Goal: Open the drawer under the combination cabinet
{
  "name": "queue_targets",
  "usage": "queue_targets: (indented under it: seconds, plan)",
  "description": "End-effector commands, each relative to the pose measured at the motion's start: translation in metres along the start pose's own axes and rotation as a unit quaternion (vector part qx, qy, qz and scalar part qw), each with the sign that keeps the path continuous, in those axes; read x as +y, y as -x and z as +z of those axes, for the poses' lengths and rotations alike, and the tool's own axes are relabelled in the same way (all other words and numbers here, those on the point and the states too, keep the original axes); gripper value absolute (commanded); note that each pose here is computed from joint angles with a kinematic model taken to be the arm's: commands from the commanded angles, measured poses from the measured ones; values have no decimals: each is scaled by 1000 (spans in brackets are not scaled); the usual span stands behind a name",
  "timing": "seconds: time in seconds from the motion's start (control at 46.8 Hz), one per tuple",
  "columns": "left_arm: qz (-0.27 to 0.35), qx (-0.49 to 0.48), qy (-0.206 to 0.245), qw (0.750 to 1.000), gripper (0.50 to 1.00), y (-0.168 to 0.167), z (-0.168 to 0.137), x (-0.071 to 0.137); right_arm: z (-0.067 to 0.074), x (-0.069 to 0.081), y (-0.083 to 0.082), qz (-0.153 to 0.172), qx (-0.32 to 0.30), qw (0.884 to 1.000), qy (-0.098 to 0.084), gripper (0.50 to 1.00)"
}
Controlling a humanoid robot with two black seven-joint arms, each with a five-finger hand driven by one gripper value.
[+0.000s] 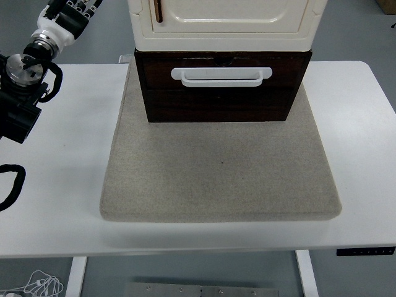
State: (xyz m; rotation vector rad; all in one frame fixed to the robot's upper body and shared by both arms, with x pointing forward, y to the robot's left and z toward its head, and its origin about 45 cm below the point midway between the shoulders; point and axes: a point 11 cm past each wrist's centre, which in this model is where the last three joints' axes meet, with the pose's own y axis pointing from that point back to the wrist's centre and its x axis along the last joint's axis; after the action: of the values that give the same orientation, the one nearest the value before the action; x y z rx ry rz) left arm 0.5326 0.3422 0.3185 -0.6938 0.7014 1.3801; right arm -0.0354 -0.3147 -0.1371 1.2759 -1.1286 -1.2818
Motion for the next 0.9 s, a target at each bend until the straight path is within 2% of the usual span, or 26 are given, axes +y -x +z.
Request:
queue_targets:
  seconds: [0.0, 0.491, 0.876]
  plan:
    - [0, 0, -1, 1000, 1000, -1, 0, 0, 0, 0, 0, 0, 0, 1000, 0, 926]
    - [-4, -24, -1, 1000, 1000, 2, 7, 0, 0, 0, 0, 0, 0, 1000, 0, 926]
    - [-34, -71, 42, 996, 1000, 42, 65, -7, 0, 0, 0, 0, 0, 1000, 0, 926]
